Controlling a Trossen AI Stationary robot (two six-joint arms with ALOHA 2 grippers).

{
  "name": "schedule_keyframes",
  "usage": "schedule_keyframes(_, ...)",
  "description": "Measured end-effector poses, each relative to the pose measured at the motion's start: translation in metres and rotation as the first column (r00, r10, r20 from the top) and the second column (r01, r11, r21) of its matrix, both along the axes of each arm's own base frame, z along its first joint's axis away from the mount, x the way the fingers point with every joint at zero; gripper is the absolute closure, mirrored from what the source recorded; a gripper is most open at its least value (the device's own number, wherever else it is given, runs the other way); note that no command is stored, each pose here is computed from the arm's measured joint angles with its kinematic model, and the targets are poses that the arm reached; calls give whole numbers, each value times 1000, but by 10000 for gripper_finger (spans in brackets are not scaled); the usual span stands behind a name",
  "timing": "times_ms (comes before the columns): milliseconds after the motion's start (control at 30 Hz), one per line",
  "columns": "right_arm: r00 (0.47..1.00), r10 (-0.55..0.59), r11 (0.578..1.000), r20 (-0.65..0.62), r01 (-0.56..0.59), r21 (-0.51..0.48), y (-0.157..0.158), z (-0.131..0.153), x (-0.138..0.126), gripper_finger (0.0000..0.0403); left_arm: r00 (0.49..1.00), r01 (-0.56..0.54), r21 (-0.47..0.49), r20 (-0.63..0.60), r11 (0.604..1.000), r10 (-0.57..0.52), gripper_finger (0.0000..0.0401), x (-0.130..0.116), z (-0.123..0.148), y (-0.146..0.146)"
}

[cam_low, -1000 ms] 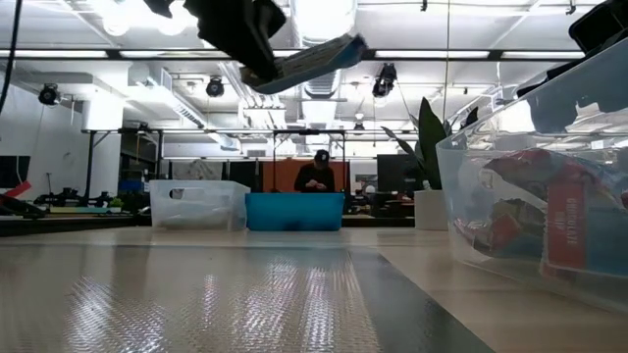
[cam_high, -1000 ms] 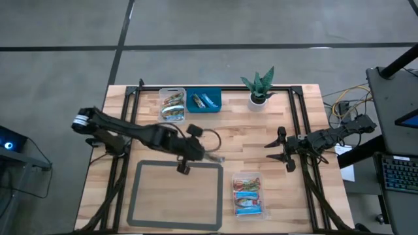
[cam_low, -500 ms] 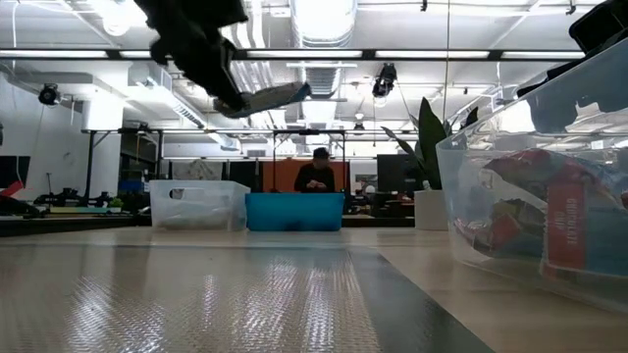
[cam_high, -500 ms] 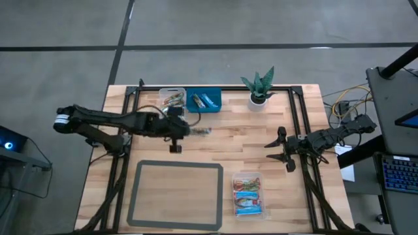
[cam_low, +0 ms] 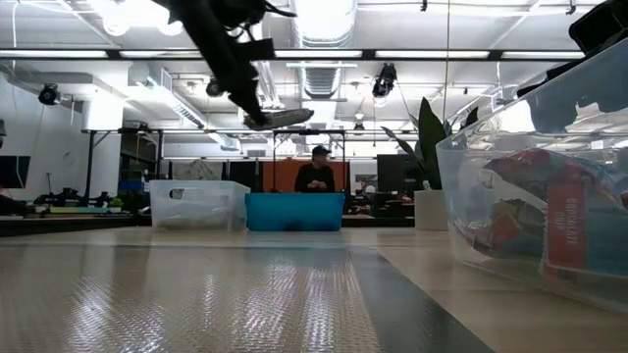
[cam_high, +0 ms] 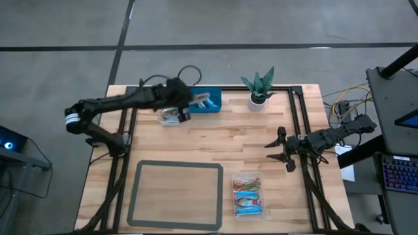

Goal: Pick and place Granola Bars by type
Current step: Put the blue granola bar into the blue bin

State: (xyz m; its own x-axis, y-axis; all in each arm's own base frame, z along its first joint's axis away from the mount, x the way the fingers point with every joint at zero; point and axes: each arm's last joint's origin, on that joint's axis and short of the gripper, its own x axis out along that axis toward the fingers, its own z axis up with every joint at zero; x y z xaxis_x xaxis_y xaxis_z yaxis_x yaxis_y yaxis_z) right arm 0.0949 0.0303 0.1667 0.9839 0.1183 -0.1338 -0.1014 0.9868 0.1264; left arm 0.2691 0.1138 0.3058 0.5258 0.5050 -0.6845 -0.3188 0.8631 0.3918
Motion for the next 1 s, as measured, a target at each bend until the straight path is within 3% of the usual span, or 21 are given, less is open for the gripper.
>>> schedule_keyframes(167, 1000, 0, 1000, 0, 0, 0, 0, 0, 0, 220, 992, -108, -23, 60, 994, 109, 401, 22, 14, 34)
schedule_keyframes(433, 1000, 1, 1000, -1, -1, 0, 0, 0, 0, 220, 952, -258, -149, 126, 955, 277, 401, 64, 20, 73)
schedule_keyframes(667, 1000, 1, 1000, 0, -1, 0, 0, 0, 0, 220, 870, -415, -240, 178, 877, 461, 401, 91, 10, 94)
schedule_keyframes(1000, 1000, 0, 1000, 0, 0, 0, 0, 0, 0, 220, 763, -545, -385, 140, 745, 631, 401, 107, -26, 103)
